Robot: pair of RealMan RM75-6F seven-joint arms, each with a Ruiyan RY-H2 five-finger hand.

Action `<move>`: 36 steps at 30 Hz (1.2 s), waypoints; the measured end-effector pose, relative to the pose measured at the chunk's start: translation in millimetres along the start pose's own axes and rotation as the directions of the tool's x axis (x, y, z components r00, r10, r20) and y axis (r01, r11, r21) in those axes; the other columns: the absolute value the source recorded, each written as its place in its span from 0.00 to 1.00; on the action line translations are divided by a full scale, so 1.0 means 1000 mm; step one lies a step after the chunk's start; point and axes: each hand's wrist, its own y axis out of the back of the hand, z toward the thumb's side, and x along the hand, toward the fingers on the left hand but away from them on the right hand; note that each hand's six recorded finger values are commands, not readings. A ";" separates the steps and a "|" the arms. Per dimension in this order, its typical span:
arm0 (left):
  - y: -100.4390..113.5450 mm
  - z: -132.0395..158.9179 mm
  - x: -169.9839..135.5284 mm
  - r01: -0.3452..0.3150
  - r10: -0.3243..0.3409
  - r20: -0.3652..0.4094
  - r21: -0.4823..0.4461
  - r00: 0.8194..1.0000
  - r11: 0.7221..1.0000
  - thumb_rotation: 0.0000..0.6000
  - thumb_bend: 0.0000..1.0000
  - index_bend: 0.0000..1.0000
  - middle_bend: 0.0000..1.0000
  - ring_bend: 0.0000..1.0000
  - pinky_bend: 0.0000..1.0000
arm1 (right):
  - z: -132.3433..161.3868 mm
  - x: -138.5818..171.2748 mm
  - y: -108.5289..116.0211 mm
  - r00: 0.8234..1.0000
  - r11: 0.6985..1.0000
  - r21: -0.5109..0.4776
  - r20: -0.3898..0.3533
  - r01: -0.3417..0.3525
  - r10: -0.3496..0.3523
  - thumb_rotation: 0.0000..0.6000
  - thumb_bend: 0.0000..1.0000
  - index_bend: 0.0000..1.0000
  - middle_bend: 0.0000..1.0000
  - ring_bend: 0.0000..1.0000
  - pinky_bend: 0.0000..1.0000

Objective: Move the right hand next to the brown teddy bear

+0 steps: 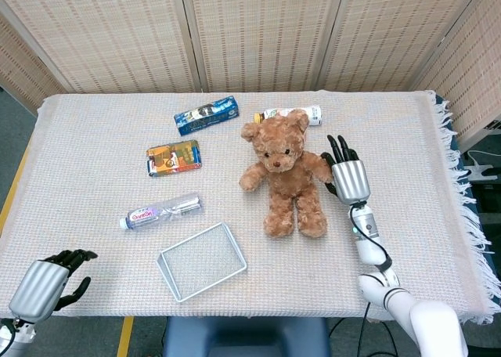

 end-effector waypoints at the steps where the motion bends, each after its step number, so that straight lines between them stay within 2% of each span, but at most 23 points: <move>1: 0.000 0.001 0.000 0.002 -0.002 0.002 0.001 1.000 1.000 1.00 0.38 0.33 0.39 0.40 0.66 | 0.001 -0.001 -0.001 1.000 1.000 -0.003 0.000 0.002 -0.002 1.00 0.23 0.38 0.10 0.00 0.31; 11: -0.002 0.004 0.000 0.008 -0.008 0.013 0.006 1.000 1.000 1.00 0.38 0.33 0.39 0.40 0.66 | 0.006 -0.006 -0.001 1.000 1.000 -0.008 -0.001 0.028 -0.028 1.00 0.24 0.44 0.12 0.00 0.35; 21: -0.003 0.005 -0.001 0.017 -0.018 0.016 0.011 1.000 1.000 1.00 0.39 0.33 0.39 0.40 0.66 | 0.003 -0.012 0.011 0.996 0.997 0.006 0.017 0.083 -0.083 1.00 0.24 0.47 0.12 0.01 0.36; 29: -0.004 0.005 0.000 0.023 -0.023 0.013 0.008 1.000 1.000 1.00 0.38 0.33 0.39 0.40 0.66 | 0.000 -0.002 -0.006 1.000 1.000 0.025 0.005 0.013 -0.013 1.00 0.24 0.47 0.12 0.01 0.36; 36: -0.004 0.005 -0.001 0.025 -0.026 0.014 0.013 1.000 1.000 1.00 0.38 0.33 0.39 0.40 0.66 | -0.001 -0.004 -0.001 0.999 0.999 0.023 0.009 0.034 -0.034 1.00 0.24 0.47 0.12 0.01 0.36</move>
